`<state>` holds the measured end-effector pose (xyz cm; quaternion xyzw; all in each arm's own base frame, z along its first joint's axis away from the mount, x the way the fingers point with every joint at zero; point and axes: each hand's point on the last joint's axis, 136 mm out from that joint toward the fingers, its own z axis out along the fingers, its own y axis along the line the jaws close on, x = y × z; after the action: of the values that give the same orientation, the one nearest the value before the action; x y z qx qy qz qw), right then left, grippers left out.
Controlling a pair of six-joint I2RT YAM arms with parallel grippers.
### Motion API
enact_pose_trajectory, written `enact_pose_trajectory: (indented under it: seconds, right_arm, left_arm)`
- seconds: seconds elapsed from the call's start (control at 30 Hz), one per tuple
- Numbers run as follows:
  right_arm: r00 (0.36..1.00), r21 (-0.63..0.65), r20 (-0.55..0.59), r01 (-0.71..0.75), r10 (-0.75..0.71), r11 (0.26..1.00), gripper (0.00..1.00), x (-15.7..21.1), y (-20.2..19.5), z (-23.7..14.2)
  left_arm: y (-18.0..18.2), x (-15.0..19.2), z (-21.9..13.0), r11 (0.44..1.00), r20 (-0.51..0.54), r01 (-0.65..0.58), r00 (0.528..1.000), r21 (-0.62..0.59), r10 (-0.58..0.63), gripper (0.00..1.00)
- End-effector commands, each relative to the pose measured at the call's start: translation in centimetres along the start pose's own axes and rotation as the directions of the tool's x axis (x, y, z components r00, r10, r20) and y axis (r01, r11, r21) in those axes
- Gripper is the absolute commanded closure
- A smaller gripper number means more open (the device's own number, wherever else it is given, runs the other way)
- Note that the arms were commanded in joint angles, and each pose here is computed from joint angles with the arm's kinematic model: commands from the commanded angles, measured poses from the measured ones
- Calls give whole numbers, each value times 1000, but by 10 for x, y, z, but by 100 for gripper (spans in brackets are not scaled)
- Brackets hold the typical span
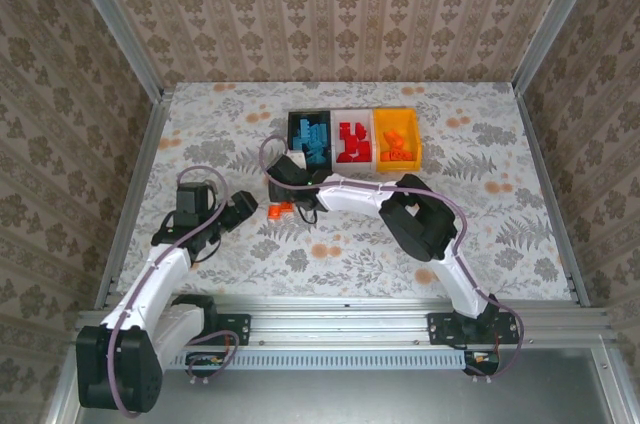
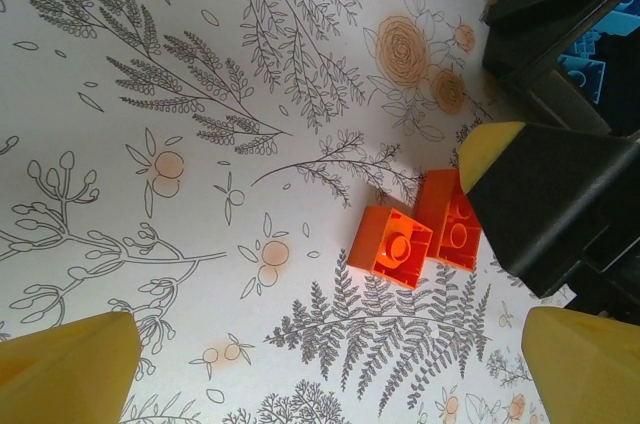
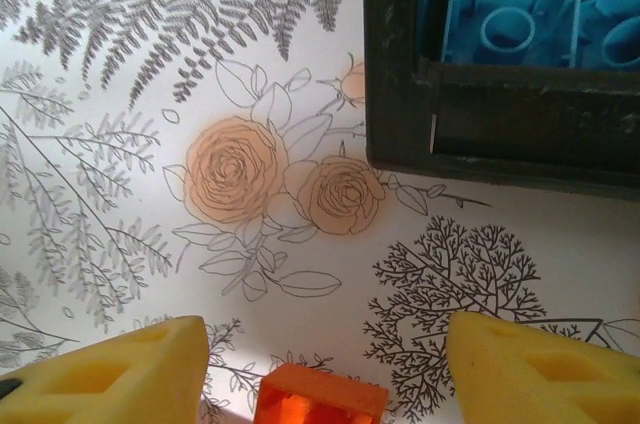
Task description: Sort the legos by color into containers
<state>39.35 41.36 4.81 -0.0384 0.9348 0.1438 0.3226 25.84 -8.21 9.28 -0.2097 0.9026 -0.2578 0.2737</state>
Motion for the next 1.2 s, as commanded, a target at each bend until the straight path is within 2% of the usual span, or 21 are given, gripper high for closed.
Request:
enact_pose_trajectory:
  seconds: [0.0,0.17,0.33,0.47,0.63,0.8,0.93,1.07,1.17]
  right_arm:
    - [1000,63,-30,13,-11,998,36,12,-8,5]
    - [997,102,-47,60,-55,993,43,24,-10,12]
    - [996,123,-35,87,-83,989,59,25,-12,8]
    - [993,136,-9,117,-117,984,66,20,-14,-4]
    - [989,118,47,134,-141,984,70,5,-17,-34]
    - [972,138,145,166,-185,976,70,-31,-32,-89]
    - [964,228,184,147,-191,963,70,-65,-82,-112]
    - [980,321,171,48,-107,946,70,-101,-170,-113]
    - [989,363,146,-25,-30,932,70,-118,-230,-105]
  left_arm:
    - [0,2,-2,1000,-5,-1,1000,14,1,0]
    - [2,5,-1,1000,-8,7,1000,17,-7,0]
    - [4,6,-2,1000,-8,8,1000,16,-7,0]
    - [2,4,-4,1000,1,8,1000,22,-8,0]
    - [-5,4,-4,998,-5,9,1000,56,-9,0]
    - [-30,6,-1,988,-20,-10,1000,157,14,0]
    - [-67,16,4,964,-38,-106,992,245,119,0]
    - [-106,36,7,919,-91,-237,956,314,278,0]
    - [-124,48,8,894,-113,-291,932,340,346,0]
